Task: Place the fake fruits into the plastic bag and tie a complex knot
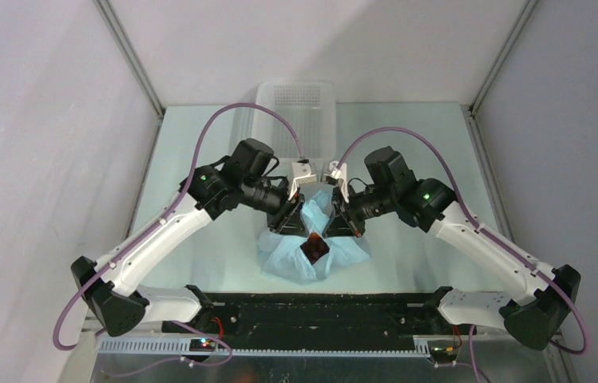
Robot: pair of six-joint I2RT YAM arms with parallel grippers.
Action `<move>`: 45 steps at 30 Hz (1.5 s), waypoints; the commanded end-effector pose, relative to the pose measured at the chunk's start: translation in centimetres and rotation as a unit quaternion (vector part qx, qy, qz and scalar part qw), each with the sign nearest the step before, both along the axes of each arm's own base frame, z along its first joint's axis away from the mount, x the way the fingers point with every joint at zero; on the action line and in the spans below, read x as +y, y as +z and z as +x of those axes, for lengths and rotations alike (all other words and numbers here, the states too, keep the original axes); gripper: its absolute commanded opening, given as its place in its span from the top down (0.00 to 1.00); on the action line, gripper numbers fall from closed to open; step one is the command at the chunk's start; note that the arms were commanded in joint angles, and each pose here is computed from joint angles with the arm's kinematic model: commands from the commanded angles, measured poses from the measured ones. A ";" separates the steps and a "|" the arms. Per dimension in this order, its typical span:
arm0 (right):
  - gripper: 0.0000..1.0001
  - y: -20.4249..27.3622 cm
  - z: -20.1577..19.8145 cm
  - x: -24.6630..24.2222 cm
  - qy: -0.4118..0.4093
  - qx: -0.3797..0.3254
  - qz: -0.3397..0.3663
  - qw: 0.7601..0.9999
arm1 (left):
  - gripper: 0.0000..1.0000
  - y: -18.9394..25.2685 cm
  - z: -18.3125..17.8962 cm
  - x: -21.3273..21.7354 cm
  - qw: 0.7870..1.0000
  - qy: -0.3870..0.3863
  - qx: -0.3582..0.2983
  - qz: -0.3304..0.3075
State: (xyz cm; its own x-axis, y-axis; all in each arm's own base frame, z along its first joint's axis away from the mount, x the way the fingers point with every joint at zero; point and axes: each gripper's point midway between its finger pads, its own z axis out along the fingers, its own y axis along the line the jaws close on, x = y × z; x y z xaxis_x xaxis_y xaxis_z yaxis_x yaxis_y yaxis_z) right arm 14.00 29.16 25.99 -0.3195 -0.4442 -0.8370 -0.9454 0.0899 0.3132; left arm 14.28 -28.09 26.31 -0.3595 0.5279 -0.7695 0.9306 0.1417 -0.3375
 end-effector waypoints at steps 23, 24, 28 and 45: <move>1.00 1.9 0.4 0.4 -0.001 -0.030 0.016 0.999 | 0.60 4.2 -0.1 -3.3 0.996 -0.028 -0.025 -0.079; 0.95 2.1 0.4 0.2 -0.004 -0.033 0.017 0.999 | 0.69 4.5 0.1 -3.4 0.995 -0.025 -0.033 -0.087; 0.71 3.0 0.4 -0.4 -0.016 -0.044 0.031 0.998 | 0.87 4.2 0.3 -3.3 0.994 -0.014 -0.048 -0.098; 0.30 11.5 3.6 -1.0 -0.157 -0.050 0.209 0.964 | 0.91 3.5 -0.7 -3.0 0.994 -0.036 -0.037 -0.099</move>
